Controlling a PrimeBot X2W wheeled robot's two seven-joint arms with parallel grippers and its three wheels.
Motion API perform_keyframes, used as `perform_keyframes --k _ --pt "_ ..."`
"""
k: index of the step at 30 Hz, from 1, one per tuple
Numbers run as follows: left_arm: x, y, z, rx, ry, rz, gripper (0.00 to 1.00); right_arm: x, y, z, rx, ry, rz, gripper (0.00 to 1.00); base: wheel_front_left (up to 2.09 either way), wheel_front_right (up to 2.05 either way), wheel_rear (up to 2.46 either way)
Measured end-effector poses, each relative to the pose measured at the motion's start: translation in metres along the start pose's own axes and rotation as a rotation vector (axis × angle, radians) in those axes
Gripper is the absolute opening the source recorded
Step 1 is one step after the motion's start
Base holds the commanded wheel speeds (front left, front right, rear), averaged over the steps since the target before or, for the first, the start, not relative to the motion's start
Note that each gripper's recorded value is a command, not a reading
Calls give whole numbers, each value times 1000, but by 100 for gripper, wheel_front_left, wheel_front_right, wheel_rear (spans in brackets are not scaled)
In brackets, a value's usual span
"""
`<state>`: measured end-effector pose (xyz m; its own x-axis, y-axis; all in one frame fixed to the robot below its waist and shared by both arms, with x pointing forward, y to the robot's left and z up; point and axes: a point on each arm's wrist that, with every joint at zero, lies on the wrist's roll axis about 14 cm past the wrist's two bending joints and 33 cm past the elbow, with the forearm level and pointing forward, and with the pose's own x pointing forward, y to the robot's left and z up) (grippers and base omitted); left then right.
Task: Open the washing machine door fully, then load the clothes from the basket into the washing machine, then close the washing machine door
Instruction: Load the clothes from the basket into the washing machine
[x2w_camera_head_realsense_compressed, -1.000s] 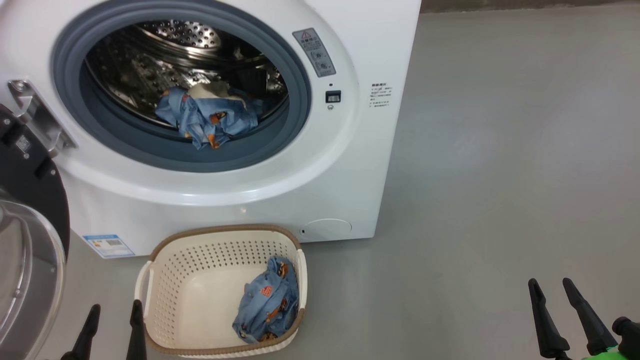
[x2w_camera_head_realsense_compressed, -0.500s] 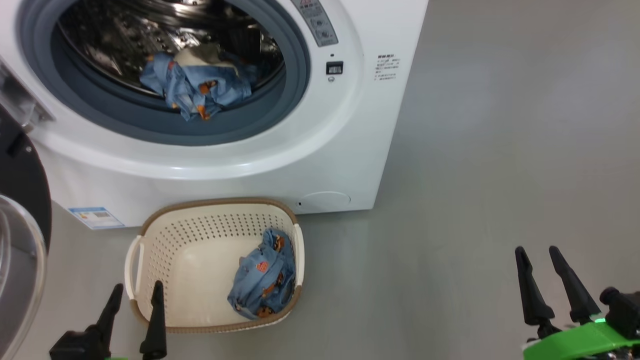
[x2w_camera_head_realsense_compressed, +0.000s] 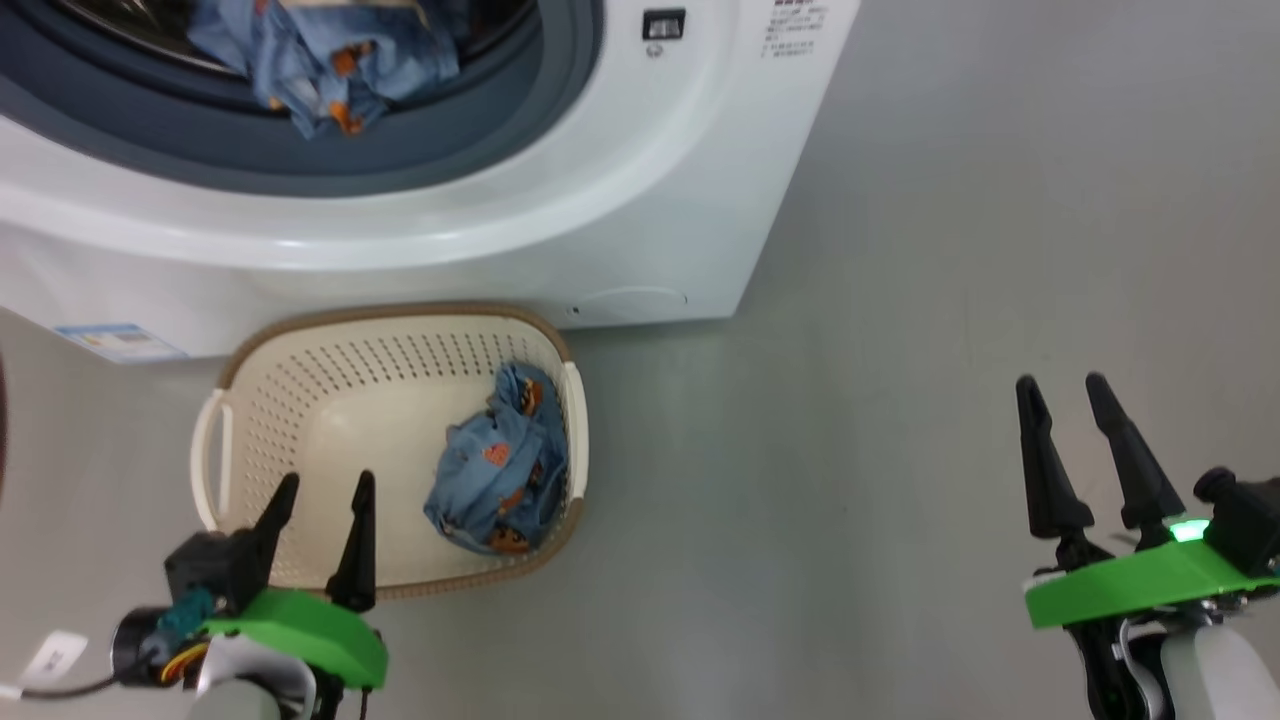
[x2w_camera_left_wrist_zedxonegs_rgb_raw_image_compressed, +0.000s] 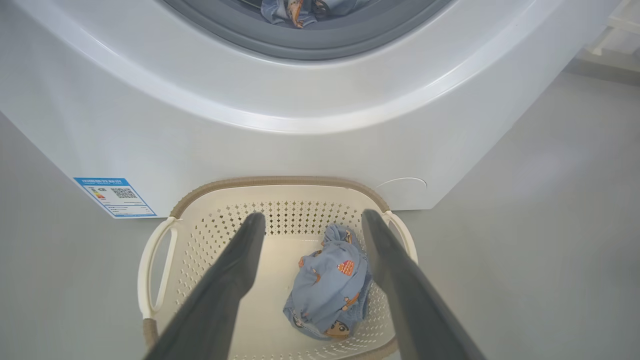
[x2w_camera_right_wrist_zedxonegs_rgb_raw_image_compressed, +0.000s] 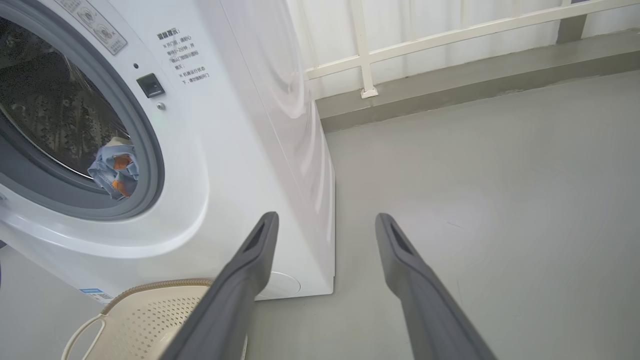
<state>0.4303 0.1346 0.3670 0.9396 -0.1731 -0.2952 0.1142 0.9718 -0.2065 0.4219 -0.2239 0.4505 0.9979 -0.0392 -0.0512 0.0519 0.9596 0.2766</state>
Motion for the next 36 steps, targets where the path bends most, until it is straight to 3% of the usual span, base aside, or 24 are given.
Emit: perform_keyframes --k 24,36 --pt "100 -34 -119 50 368 -196 100 54 -16 -52 -10 76 -37 100 0 0 0" --pt "120 -39 -174 33 508 -231 100 69 -21 -93 -20 154 -32 100 0 0 0"
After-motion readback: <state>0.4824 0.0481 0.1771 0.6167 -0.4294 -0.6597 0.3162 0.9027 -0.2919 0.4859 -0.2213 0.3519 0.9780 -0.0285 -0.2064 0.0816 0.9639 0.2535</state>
